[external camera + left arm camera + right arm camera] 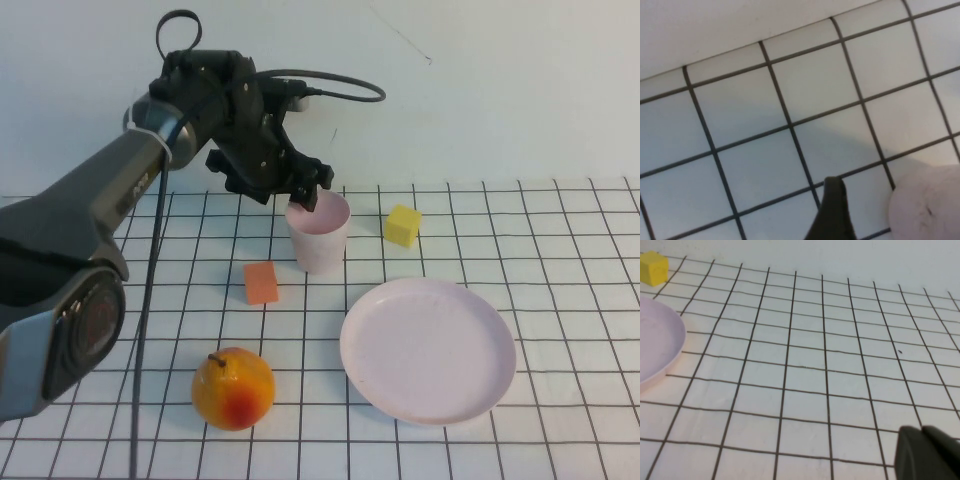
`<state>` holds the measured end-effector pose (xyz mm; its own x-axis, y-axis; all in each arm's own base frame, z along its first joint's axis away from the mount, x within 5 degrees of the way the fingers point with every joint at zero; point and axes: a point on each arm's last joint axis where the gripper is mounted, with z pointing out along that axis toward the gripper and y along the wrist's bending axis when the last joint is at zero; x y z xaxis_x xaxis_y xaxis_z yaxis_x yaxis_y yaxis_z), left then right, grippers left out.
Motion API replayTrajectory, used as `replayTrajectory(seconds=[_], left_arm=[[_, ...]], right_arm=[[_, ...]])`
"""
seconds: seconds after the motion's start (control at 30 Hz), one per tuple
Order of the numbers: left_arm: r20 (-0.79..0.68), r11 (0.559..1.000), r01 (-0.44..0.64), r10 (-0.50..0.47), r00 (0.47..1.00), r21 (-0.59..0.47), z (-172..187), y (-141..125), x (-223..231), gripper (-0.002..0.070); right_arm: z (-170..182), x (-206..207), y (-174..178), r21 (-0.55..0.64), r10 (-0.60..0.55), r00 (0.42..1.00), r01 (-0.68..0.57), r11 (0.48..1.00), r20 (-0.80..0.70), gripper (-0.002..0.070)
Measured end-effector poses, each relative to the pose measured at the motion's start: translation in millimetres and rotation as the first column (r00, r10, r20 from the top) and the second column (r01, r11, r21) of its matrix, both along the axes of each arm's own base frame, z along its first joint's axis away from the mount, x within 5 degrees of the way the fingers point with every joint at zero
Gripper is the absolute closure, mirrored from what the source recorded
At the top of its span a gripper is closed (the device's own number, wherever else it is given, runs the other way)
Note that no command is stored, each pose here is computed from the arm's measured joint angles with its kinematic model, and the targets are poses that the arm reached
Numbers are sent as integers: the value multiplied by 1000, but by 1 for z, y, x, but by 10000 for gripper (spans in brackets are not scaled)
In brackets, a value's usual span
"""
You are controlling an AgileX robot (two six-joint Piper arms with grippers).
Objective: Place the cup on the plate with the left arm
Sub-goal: Pick up the cup from the table
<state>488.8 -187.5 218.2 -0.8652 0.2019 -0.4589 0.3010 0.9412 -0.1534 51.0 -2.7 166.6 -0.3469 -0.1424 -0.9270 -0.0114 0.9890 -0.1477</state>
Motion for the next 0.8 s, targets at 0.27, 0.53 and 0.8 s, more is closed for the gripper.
replayTrajectory(seconds=[0.27, 0.53, 0.8], left_arm=[[-9, 1000, -12, 12, 1000, 11, -20, -2, 9, 199], [-28, 1000, 7, -7, 1000, 13, -23, -3, 8, 503], [-57, 1000, 16, -16, 998, 7, -20, -3, 5, 647]], right_arm=[[0, 0, 0, 0, 0, 1000, 0, 1000, 0, 678], [0, 0, 0, 0, 0, 1000, 0, 1000, 0, 678], [0, 0, 0, 0, 0, 1000, 0, 1000, 0, 678]])
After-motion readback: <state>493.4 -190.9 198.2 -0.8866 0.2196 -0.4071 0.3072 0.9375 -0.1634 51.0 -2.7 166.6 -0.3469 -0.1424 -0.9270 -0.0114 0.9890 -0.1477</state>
